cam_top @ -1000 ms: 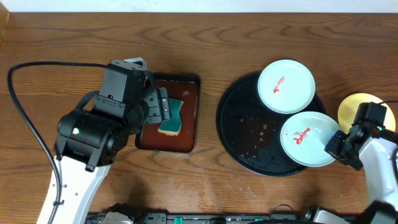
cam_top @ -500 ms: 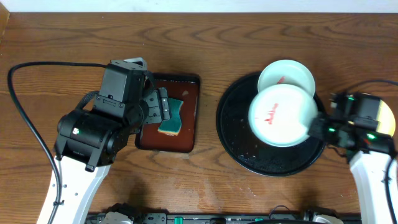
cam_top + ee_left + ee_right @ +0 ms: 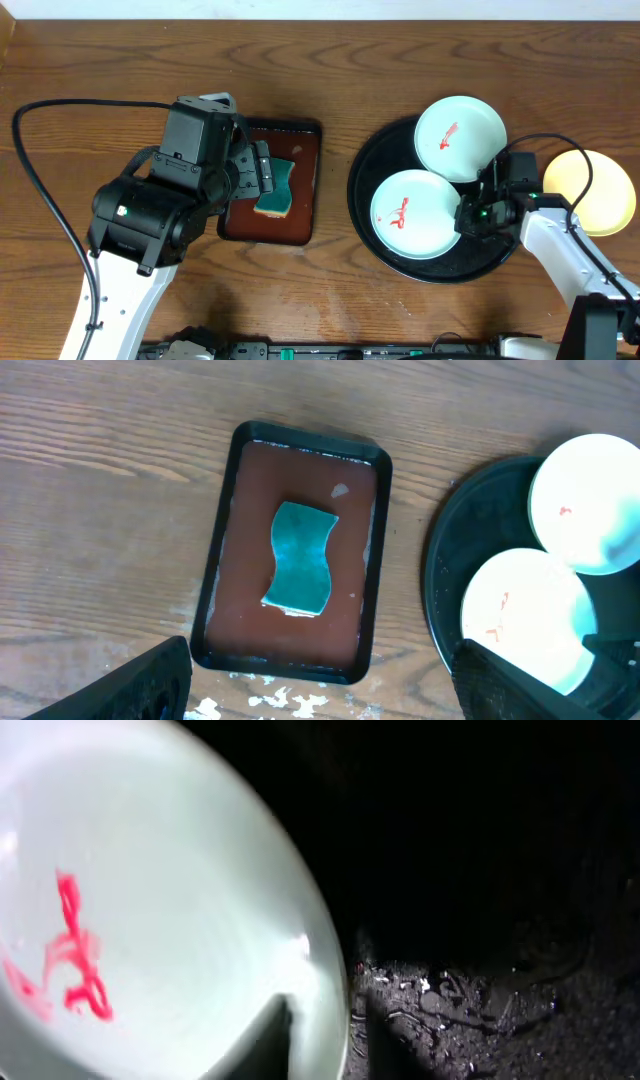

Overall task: Clean dirty plates on tray and stack at the side
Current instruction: 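Move the right gripper back and grip the rim of a pale green plate, then grasp the sponge in the black tray with the left gripper and lift it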

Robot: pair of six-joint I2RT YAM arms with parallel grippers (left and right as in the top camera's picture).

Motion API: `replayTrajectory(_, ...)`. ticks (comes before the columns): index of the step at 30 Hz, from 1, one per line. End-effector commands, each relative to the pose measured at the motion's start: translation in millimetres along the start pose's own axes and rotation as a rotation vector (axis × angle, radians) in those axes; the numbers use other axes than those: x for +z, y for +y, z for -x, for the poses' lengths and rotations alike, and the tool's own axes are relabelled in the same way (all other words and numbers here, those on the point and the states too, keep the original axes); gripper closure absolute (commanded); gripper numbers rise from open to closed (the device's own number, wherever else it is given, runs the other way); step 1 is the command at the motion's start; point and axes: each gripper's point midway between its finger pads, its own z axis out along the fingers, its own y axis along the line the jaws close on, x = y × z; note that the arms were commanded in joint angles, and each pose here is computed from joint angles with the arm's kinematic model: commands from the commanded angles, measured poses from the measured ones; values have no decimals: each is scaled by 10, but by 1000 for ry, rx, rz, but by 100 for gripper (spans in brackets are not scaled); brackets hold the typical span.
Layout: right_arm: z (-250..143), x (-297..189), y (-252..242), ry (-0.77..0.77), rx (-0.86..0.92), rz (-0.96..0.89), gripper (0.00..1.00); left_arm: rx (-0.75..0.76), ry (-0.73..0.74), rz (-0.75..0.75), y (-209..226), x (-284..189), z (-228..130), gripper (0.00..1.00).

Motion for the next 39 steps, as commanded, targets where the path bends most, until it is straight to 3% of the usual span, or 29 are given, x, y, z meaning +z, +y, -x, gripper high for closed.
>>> replayTrajectory(1,30,-86,86,-8,-85,27,64,3,-15,1,11,-44,30,16)
replayTrajectory(12,464,-858,391,-309,-254,89,63,16,-7,34,39,100,49,18)
replayTrajectory(19,481,-1032,436,-371,-266,102,62,5,244,205,267,967,-429,22)
replayTrajectory(25,461,-994,421,-352,-260,99,61,43,519,204,223,1787,-947,25)
replayTrajectory(27,451,-990,417,-347,-259,98,61,47,607,190,202,2076,-1140,31)
replayTrajectory(29,424,-979,406,-335,-256,95,61,34,687,177,191,2325,-1343,44)
replayTrajectory(35,395,-968,394,-322,-254,92,61,29,733,200,266,2597,-1510,62)
replayTrajectory(37,395,-969,394,-322,-254,92,62,28,731,200,268,2619,-1511,86)
replayTrajectory(38,395,-969,394,-322,-254,92,62,27,730,199,267,2616,-1507,92)
replayTrajectory(39,397,-969,395,-323,-254,92,62,27,731,199,263,2595,-1498,92)
